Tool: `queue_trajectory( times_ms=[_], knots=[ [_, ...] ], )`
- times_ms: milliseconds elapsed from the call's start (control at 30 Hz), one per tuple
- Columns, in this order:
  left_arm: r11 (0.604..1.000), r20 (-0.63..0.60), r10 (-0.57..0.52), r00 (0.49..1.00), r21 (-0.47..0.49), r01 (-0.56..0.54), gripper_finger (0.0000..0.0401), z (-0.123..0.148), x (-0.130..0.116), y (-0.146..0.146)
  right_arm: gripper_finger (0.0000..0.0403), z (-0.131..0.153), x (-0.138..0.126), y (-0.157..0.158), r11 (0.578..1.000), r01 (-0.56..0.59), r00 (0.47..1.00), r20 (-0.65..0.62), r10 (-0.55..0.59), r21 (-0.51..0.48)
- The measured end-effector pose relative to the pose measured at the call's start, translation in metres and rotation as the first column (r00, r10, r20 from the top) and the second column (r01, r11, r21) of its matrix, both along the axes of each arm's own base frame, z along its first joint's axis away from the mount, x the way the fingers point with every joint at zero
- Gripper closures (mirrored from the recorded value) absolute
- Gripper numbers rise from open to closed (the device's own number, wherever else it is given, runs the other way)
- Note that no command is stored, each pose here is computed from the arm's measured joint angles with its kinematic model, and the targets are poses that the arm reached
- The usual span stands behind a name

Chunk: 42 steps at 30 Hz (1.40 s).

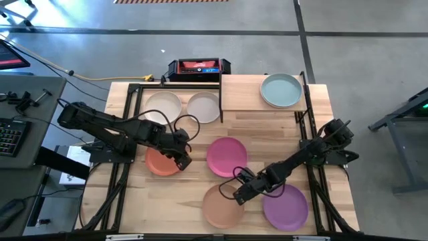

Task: Place and stack plates onto a shelf
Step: Stack the brown plate on top of the blue plate on the shelf

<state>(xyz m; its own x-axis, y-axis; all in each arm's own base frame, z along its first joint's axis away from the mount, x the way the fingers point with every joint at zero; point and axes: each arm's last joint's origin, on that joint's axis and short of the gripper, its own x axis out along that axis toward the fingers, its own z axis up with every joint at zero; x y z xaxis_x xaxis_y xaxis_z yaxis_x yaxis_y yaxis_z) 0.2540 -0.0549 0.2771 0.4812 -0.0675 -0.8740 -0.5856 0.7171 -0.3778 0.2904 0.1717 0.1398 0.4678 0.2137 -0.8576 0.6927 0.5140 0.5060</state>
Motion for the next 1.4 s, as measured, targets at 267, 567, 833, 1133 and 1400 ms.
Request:
queue_trajectory(
  times_ms=[267,567,833,1133,1400],
  knots=[
    [1.000,0.011,0.002,1.000,0.022,-0.002,0.0284,0.000,0.001,0.001,0.0254,-0.006,0.001,0.000,1.000,-0.004,1.000,-0.025,0.005,0.020],
    [0.999,0.016,-0.007,1.000,0.042,0.006,0.0284,0.000,0.001,0.001,0.0267,-0.007,0.001,0.000,0.999,0.013,0.999,-0.041,-0.011,0.039],
    [0.998,0.020,0.000,1.000,0.062,-0.002,0.0284,0.000,0.001,0.002,0.0362,-0.007,0.002,-0.001,0.998,0.040,0.998,-0.054,-0.036,0.058],
    [0.997,0.020,-0.018,1.000,0.073,0.017,0.0284,0.000,0.001,0.002,0.0400,-0.008,0.001,-0.001,0.997,0.056,0.996,-0.073,-0.052,0.054],
    [0.997,0.019,-0.019,1.000,0.073,0.018,0.0284,0.000,0.001,0.002,0.0402,0.004,-0.002,0.001,0.996,0.042,0.998,-0.041,-0.039,0.075]
  ],
)
